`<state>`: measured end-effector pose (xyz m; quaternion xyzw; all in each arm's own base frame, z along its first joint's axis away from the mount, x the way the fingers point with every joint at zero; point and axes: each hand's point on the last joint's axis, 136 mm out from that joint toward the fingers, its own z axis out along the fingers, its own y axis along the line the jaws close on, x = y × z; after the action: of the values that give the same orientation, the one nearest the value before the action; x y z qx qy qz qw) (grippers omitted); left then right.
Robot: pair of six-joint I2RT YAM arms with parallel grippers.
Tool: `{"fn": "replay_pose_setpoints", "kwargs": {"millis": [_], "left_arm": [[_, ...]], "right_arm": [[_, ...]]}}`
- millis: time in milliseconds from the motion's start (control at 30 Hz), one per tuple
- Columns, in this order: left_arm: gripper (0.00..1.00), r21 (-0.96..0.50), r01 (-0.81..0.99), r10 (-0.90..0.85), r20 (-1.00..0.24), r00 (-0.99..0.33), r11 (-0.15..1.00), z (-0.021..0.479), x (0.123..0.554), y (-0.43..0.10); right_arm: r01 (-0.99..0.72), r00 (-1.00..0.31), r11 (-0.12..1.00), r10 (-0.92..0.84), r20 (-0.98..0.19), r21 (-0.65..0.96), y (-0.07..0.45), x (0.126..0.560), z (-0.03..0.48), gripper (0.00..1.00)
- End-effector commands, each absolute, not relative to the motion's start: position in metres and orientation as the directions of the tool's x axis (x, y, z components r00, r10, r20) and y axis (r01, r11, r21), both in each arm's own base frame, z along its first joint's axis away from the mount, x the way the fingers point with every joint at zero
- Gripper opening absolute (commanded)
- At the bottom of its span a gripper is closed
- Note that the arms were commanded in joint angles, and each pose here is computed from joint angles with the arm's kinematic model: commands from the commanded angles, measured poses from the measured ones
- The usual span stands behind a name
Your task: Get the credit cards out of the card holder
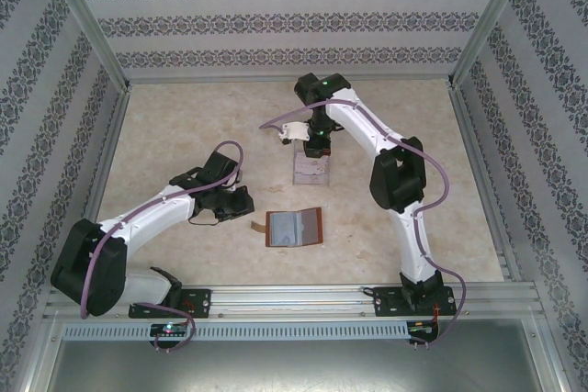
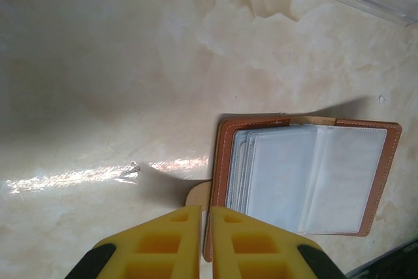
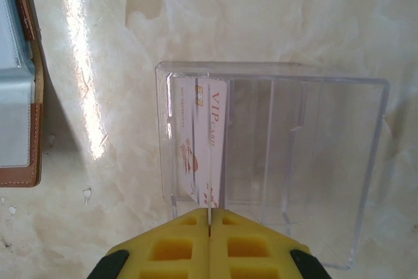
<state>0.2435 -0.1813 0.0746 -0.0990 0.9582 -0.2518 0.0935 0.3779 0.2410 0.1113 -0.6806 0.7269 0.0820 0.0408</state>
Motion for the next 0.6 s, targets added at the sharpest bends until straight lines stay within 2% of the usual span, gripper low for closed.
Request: {"fn": "replay_pose_setpoints", "kwargs": {"millis": [0, 367, 433, 500, 567], "left_arm": [[0.12, -0.491, -0.154, -0.234, -0.106, -0.966, 0.857, 0.069, 0.240, -0.176], [0.12, -0.497, -0.163, -0.241, -0.096, -0.966, 0.853, 0.067, 0.242, -0.176], [0.12, -0.499, -0.164, -0.242, -0.095, -0.966, 0.851, 0.067, 0.242, -0.176], [0.12, -0.500, -0.162, -0.239, -0.093, -0.967, 0.851, 0.068, 0.243, -0.177], [0.12, -0.501, -0.160, -0.237, -0.093, -0.967, 0.851, 0.068, 0.243, -0.178]], "right_arm": [[-0.992, -0.065, 0.048, -0.987, -0.148, 0.115, 0.234, 0.373, 0.106, 0.00], [-0.983, -0.067, 0.041, -0.988, -0.141, 0.178, 0.241, 0.368, 0.086, 0.03], [-0.982, -0.067, 0.041, -0.988, -0.141, 0.182, 0.241, 0.367, 0.084, 0.09], [-0.985, -0.071, 0.050, -0.990, -0.124, 0.165, 0.239, 0.371, 0.083, 0.19], [-0.990, -0.078, 0.064, -0.991, -0.110, 0.122, 0.235, 0.379, 0.085, 0.23]]}}
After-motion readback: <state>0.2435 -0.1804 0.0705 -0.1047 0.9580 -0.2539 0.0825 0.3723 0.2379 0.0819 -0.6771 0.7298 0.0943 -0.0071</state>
